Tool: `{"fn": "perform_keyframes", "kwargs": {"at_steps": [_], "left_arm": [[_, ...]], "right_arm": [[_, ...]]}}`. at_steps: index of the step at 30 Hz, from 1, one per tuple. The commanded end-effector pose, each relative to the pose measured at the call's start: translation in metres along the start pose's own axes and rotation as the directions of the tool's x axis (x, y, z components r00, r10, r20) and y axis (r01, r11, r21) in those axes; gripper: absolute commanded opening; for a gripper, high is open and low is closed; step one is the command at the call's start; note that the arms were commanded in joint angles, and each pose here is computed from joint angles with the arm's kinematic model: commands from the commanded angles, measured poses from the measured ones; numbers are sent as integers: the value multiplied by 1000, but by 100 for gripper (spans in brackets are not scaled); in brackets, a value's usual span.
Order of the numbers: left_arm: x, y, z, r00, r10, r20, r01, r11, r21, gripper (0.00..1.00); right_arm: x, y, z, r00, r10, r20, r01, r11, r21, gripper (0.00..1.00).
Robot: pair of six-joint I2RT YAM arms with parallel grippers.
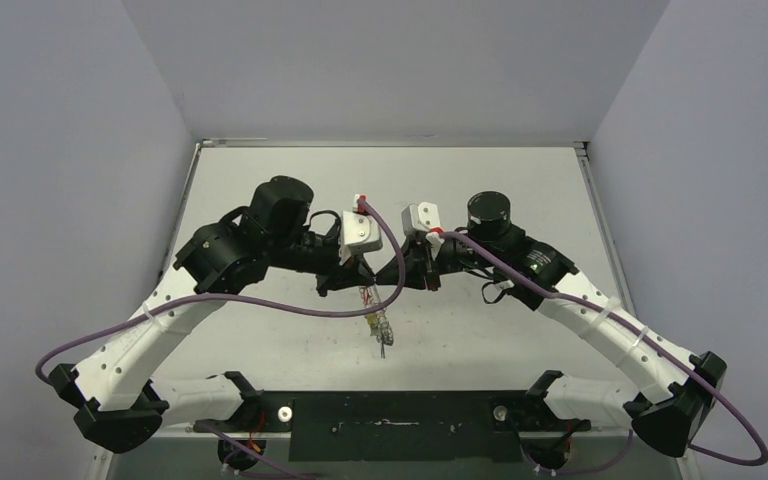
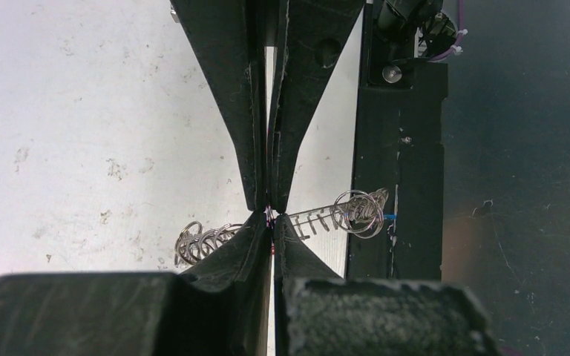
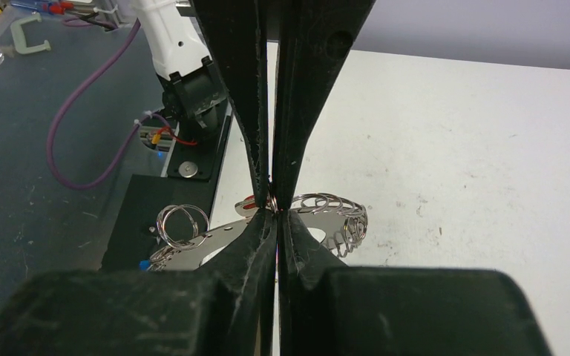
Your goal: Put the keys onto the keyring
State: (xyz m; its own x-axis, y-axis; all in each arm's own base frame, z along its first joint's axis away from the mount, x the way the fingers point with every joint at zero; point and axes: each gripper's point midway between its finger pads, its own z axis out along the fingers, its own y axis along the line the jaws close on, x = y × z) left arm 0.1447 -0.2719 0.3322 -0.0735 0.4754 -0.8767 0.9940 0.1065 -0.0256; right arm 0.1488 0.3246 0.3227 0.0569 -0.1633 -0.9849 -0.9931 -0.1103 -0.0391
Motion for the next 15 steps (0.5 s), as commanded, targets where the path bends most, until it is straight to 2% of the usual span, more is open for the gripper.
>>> {"fn": "perform_keyframes", "kwargs": {"at_steps": [1,8,11,15], "left_arm": [[-35,-1,-11,987,79,143,-76,997,-31,0],[-34,7,-21,980,70,184,-47,990,-130,2],[-32,13,-29,971,74,229,-25,977,-210,18],[-33,14,-47,932,96,348,16,952,-305,29]], "right_arm": [[-4,-1,2,999,-32,6,32,999,4,0],[-16,-10,1,997,6,74,-11,998,69,0],[-23,-12,-2,994,21,107,-30,995,91,0],[-22,-14,-4,993,26,114,-38,994,101,0]]}}
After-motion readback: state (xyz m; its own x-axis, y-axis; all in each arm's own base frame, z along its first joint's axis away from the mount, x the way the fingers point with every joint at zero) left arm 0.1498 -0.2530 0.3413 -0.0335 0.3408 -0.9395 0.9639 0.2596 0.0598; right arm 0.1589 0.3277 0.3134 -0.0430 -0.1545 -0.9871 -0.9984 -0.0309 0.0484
